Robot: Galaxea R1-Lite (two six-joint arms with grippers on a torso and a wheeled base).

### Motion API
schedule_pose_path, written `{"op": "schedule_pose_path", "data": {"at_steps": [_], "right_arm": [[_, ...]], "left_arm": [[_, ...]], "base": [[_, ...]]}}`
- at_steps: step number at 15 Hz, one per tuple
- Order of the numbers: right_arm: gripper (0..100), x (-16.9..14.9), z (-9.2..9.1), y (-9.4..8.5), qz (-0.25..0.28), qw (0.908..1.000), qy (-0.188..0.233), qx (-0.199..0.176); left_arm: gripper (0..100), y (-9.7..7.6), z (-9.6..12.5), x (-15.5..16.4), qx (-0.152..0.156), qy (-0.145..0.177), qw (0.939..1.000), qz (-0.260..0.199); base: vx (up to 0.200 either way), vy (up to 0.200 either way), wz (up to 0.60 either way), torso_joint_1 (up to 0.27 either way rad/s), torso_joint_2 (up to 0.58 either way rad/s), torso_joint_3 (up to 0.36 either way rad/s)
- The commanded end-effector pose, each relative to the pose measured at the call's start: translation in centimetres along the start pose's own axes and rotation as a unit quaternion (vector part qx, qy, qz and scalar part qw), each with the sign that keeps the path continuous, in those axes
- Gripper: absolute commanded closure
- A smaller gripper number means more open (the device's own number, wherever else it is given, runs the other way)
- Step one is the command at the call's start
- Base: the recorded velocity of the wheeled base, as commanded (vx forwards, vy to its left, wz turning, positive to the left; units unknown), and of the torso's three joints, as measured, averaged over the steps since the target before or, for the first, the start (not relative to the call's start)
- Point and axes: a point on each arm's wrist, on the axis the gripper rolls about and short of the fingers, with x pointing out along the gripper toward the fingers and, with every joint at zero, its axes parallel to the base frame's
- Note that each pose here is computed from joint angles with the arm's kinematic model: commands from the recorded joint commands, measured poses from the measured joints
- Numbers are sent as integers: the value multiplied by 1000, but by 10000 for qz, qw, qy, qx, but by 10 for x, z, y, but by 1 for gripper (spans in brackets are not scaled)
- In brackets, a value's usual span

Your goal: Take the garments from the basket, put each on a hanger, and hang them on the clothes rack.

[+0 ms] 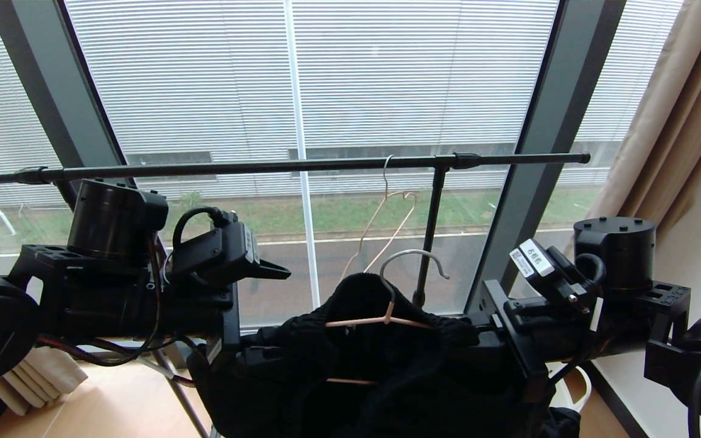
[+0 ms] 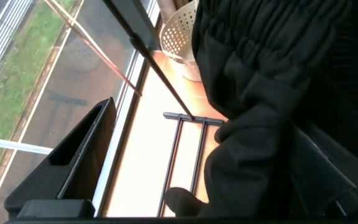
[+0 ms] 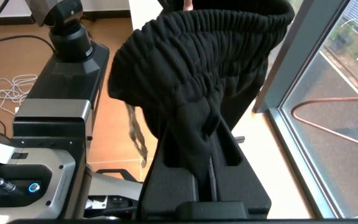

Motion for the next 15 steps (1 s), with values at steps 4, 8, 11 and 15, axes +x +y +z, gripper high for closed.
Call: {"op": "schedule_pose_path", "data": {"at_steps": [4,8,11,15], "right_arm": [[100,1,1,1,132,9999,-48,-30],[100,1,2,2,135,9994,-189,-256],[100,1,2,1,135,9994,-189,-256],[100,2,1,-1,138,9995,-178,-236]], "left_arm": [[0,0,-3,14,-40,65,9998,-179],[0,-2,-3,18,-56,75,9996,-261],[100,-3,-2,18,-45,66,9996,-270],[100,-5,0,15,3,35,9996,-268]], "base": [[0,0,0,0,0,0],[0,0,0,0,0,0],[0,0,0,0,0,0],[0,0,0,0,0,0]]}}
